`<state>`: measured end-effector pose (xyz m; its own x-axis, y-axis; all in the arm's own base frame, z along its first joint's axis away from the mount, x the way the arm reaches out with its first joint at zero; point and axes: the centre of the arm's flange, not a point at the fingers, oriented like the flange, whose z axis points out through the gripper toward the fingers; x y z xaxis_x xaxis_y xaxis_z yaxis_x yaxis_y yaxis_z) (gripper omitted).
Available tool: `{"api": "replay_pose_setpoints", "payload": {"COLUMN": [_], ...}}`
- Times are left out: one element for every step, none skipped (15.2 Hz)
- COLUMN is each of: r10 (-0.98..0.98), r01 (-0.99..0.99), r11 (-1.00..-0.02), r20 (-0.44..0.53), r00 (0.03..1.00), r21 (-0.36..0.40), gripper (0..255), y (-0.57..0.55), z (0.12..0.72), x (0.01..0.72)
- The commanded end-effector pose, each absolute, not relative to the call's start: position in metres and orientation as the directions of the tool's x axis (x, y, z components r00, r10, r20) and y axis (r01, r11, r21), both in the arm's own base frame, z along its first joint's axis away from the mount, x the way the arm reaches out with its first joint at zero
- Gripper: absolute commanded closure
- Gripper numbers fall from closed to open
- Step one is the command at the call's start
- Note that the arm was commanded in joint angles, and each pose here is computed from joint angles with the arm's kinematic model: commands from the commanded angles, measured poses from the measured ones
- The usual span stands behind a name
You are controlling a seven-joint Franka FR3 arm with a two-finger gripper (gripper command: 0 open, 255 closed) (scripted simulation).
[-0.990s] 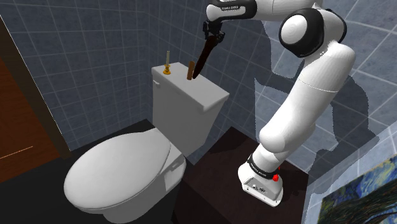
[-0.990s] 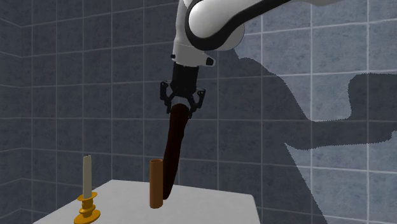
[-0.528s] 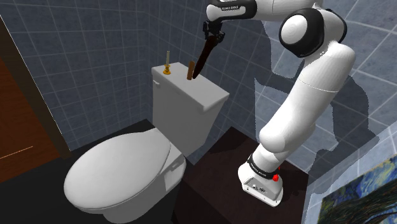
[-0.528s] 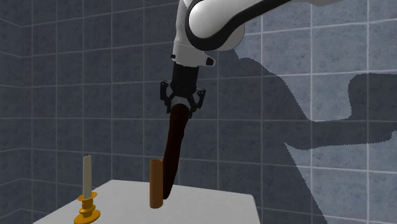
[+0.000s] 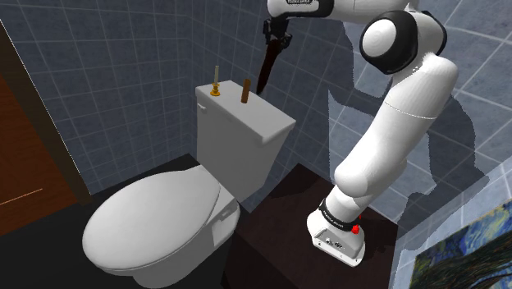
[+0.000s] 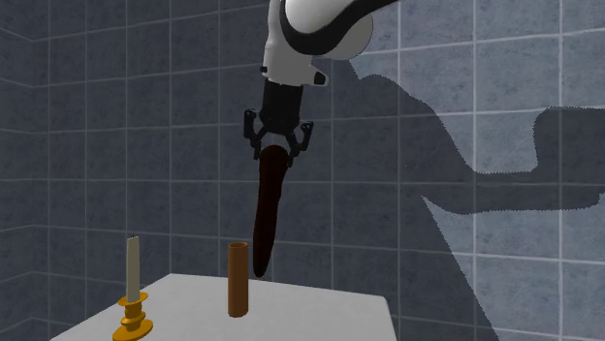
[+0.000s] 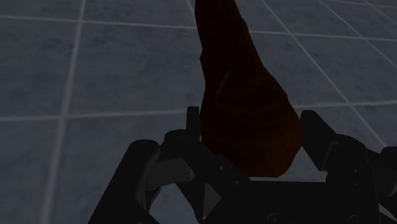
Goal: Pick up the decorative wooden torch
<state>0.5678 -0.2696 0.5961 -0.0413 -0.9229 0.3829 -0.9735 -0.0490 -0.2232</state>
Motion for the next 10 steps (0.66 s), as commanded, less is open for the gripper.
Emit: {"api": "replay_pose_setpoints", "payload": {"r10": [-0.923,-0.923,-0.923,-0.923,-0.923,-0.923,-0.923,-0.923,-0.923,-0.923], "r01": [-0.973,-0.973,-0.973,-0.973,-0.973,-0.973,-0.973,-0.973,-0.973,-0.973], "r11": [-0.049,-0.049,-0.049,-0.049,-0.049,-0.049,-0.049,-0.049,-0.049,-0.049], "r20": [0.383,0.383,0.383,0.383,0.383,0.383,0.383,0.383,0.383,0.383], "r00": [-0.041,-0.041,-0.041,-0.041,-0.041,-0.041,-0.041,-0.041,-0.041,-0.041], "r21": [-0.224,-0.224,-0.224,-0.224,-0.224,-0.224,-0.224,-0.224,-0.224,-0.224], "gripper": [255,255,255,255,255,255,255,255,255,255], "y": [-0.270,-0.270,-0.270,-0.270,-0.270,-0.270,-0.270,-0.270,-0.270,-0.270], "z": [0.607,0.613,0.618,0.623,0.629,0.634,0.639,0.644,0.645,0.645], "x": [0.568,0.568,0.568,0.568,0.568,0.568,0.568,0.568,0.568,0.568]}}
